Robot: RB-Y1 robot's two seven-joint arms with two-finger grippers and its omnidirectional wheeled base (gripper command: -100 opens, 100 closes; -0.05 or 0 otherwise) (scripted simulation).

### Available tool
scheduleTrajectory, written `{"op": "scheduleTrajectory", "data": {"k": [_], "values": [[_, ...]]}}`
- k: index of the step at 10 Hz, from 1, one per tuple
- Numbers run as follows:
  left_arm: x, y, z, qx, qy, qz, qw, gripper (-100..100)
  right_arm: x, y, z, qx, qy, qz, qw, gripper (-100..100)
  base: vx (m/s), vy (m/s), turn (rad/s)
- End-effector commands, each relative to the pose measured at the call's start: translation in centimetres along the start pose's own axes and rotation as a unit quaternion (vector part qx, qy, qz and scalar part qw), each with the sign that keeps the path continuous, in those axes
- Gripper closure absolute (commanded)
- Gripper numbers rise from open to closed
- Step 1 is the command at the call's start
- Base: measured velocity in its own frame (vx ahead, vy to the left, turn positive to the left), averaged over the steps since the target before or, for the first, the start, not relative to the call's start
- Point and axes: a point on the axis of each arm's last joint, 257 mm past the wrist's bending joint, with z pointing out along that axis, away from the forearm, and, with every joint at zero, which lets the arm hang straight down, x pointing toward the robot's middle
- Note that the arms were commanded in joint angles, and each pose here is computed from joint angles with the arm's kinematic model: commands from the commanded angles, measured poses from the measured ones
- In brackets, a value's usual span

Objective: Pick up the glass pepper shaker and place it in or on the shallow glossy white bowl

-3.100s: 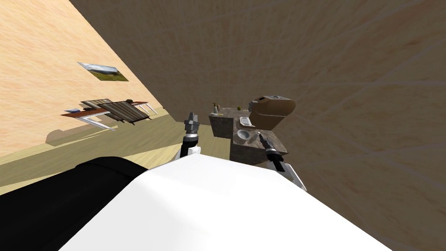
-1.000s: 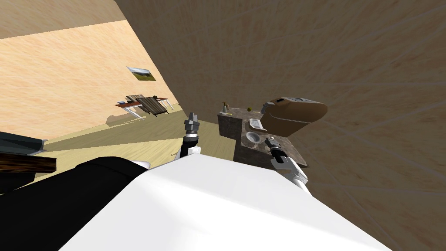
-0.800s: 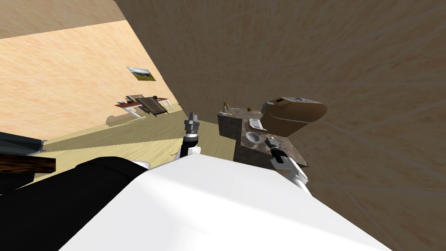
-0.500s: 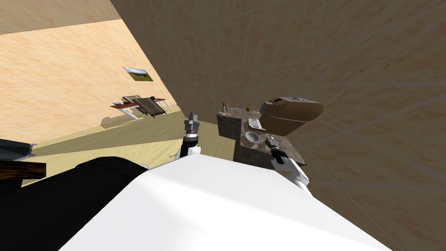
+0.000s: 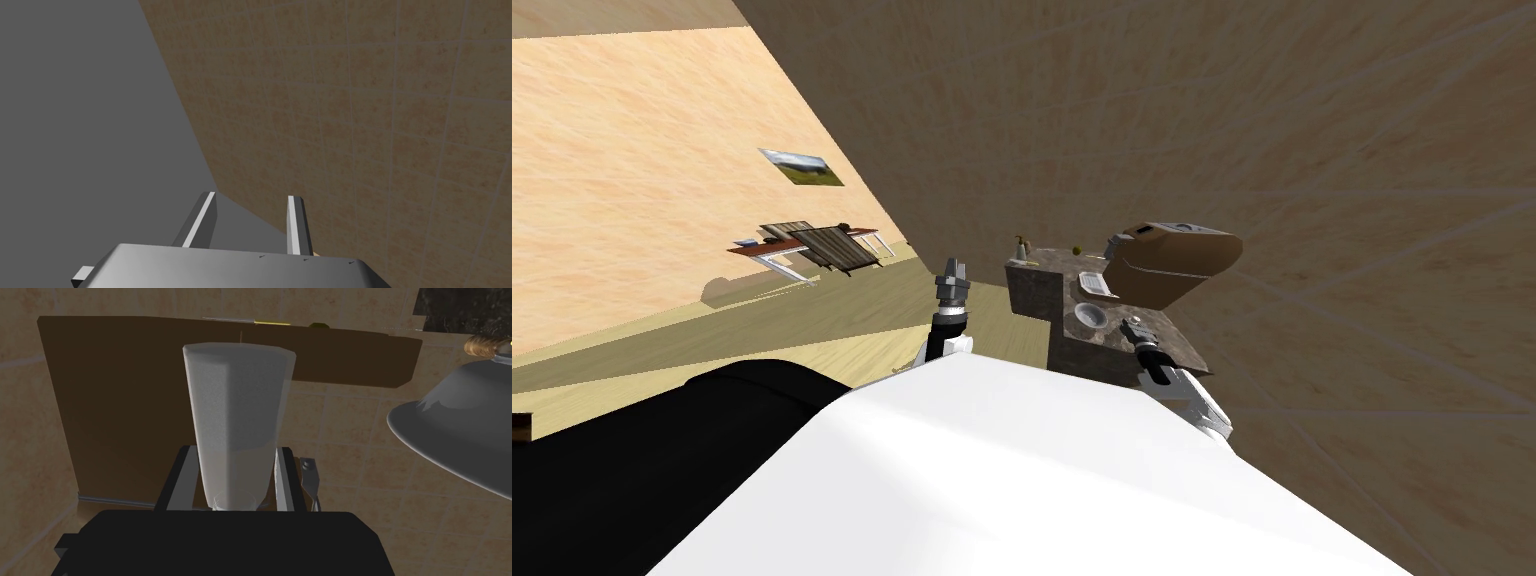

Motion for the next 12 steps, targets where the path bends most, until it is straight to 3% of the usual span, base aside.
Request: {"op": "scheduleTrajectory", "data": {"k": [1,4,5,8,9,12], "values": [[0.0,0.0,0.0,0.0,0.0,0.0,1.0,0,-1.3,1.3,0.4,-0.013,-0.014,0.017,0.9997,100,-0.063,0.013,-0.209],[0.0,0.0,0.0,0.0,0.0,0.0,1.0,0,-4.5,4.3,1.0,-0.045,-0.047,0.053,0.9965,100,-0.14,0.026,-0.206],[0.0,0.0,0.0,0.0,0.0,0.0,1.0,0,-6.5,6.0,1.2,-0.064,-0.065,0.074,0.9931,100,-0.144,0.041,-0.236],[0.0,0.0,0.0,0.0,0.0,0.0,1.0,0,-9.4,8.5,1.2,-0.094,-0.091,0.104,0.986,100,-0.126,0.048,-0.169],[0.0,0.0,0.0,0.0,0.0,0.0,1.0,0,-11.1,10.1,1.1,-0.112,-0.105,0.122,0.9805,100,-0.112,0.058,-0.202],[0.0,0.0,0.0,0.0,0.0,0.0,1.0,0,-13.6,12.4,0.6,-0.141,-0.123,0.151,0.9707,100,-0.131,0.069,-0.17]]}}
